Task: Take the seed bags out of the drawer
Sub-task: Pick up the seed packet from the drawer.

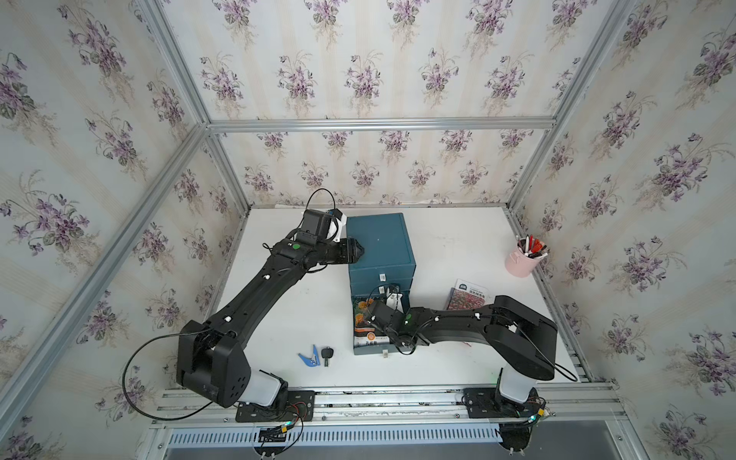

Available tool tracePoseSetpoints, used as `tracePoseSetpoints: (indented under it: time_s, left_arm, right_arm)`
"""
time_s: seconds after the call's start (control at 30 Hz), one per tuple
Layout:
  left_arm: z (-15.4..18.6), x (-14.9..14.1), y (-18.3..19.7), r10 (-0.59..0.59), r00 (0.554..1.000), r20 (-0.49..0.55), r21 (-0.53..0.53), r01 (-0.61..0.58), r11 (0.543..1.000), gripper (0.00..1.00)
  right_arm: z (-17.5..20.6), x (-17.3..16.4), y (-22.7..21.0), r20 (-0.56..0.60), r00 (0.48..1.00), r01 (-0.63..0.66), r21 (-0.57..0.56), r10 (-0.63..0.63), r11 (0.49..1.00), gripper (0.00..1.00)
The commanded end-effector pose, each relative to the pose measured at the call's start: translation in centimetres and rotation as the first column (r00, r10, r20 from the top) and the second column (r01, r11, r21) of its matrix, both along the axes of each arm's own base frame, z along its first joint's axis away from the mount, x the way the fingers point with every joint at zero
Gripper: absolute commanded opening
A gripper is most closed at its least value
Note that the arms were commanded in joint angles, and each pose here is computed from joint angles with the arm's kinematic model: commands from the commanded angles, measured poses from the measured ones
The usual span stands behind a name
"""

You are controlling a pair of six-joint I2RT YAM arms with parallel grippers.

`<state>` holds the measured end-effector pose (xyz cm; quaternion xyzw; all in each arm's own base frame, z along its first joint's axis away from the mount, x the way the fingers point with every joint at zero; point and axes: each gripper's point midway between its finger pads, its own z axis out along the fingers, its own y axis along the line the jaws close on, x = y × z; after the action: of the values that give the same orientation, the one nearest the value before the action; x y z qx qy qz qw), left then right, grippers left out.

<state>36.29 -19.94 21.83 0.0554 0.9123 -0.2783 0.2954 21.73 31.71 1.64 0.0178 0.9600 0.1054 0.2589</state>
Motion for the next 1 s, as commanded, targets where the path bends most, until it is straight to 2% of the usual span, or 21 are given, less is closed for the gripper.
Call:
tracePoseSetpoints:
  time_s: [0.0,0.23,0.6,0.97]
  left_arm:
    - [-2.7,-1.8,1.1,0.001,0.994,-0.109,0.074,0.007,0.997,0.66]
    - [-2.7,-1.9,1.2,0.005,0.994,-0.105,0.079,0.003,0.997,0.66]
    - [-2.8,-2.0,1.2,0.007,0.994,-0.108,0.076,0.002,0.997,0.66]
    - [-2.8,-1.6,1.4,0.017,0.994,-0.108,0.079,-0.009,0.997,0.66]
  right_arm:
    - [-0.7,-1.8,-0.7,-0.103,0.994,-0.041,-0.047,0.036,0.998,0.00]
    - [4.3,-1.2,0.9,-0.043,0.997,-0.061,0.054,0.063,0.997,0.00]
    - [7.8,-2.4,0.5,0.010,0.998,-0.056,0.130,0.055,0.990,0.00]
    - [12.7,-4.2,-0.8,0.149,0.987,-0.075,0.110,0.058,0.991,0.00]
